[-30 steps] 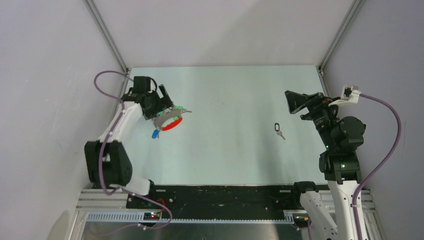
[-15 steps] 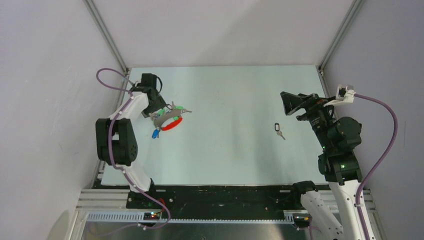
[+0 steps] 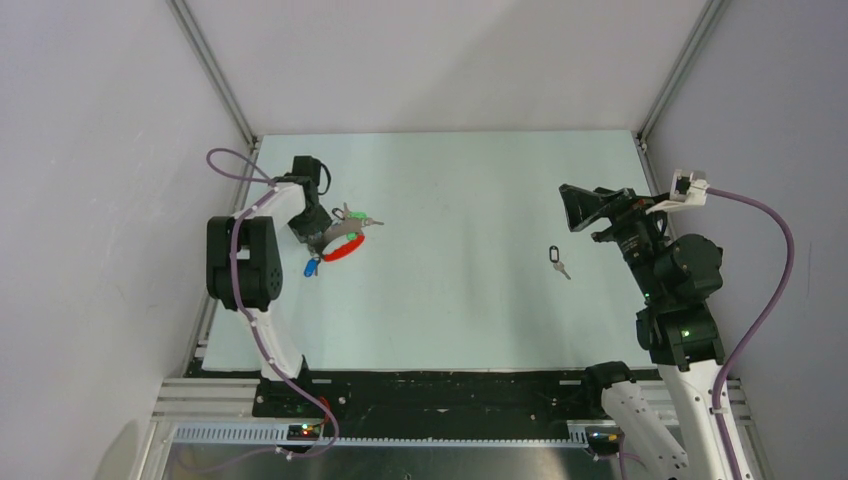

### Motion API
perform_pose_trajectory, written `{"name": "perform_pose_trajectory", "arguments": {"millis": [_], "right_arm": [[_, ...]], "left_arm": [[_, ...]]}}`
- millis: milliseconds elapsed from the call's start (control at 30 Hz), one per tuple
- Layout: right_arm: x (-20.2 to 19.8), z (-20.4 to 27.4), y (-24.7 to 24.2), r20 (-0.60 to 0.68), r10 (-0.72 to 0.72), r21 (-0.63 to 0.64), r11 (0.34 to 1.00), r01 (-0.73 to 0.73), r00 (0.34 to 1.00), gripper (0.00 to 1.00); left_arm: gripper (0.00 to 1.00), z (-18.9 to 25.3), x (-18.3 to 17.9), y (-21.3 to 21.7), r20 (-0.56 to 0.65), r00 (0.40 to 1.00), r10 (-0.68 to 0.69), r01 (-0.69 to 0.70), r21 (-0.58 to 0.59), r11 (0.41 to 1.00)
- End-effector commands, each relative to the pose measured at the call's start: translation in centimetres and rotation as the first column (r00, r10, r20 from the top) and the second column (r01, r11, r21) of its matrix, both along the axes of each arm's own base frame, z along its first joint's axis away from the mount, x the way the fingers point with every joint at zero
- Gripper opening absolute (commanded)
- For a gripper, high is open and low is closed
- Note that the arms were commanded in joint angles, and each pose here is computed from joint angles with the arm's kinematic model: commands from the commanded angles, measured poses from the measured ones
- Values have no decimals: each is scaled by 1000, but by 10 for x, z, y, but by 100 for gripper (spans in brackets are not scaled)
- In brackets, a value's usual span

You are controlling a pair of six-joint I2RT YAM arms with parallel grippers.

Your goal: Remove the keys from the keyring

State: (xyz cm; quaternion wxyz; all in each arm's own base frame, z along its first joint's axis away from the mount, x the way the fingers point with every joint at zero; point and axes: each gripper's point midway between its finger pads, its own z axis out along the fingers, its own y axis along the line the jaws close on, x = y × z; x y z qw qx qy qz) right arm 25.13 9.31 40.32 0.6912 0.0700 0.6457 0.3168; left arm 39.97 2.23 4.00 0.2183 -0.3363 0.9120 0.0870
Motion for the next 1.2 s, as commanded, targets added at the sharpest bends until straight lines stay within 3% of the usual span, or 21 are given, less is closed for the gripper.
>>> {"name": "perform_pose_trajectory", "arguments": {"millis": [0,100,167,200,267,400,533,600,733,833,933,1167], "right_arm": [[-12,29,-2,87,2,11,1000,-3,996,99],[-14,28,-4,86,-10,11,1000,9,996,99],[-16,28,-6,83,-17,13,1000,16,996,99],[-16,28,-6,83,-17,13,1000,16,996,99],[-17,28,-6,85,-15,15,1000,14,996,99],[-19,27,-6,82,-12,14,1000,11,997,99],[-18,27,-6,82,-14,14,1000,12,997,99],[-18,29,-5,86,-8,17,1000,7,996,100],[-18,30,-3,88,6,28,1000,-8,996,99],[-18,32,0,93,19,36,999,-23,996,99],[-19,34,1,98,24,38,999,-28,995,99],[-25,41,-1,115,20,36,999,-24,993,99]], "left_arm": [[38,-6,5,3,25,998,63,-62,-25,998],[31,-7,2,3,21,998,64,-64,-33,997],[22,-9,2,-2,17,998,58,-57,-56,997],[10,-10,2,0,15,998,64,-63,-78,995],[1,-11,3,1,13,998,61,-59,-109,992],[0,-6,-1,-5,22,999,42,-39,-129,991],[0,32,-5,-1,128,990,56,-46,-80,996],[9,55,-4,9,190,979,74,-68,-38,997],[38,86,4,31,252,966,64,-75,37,996],[70,85,12,43,256,961,108,-111,-2,994],[78,58,17,42,198,972,130,-120,-62,991],[76,-10,2,-25,14,994,111,-98,-365,926]]}}
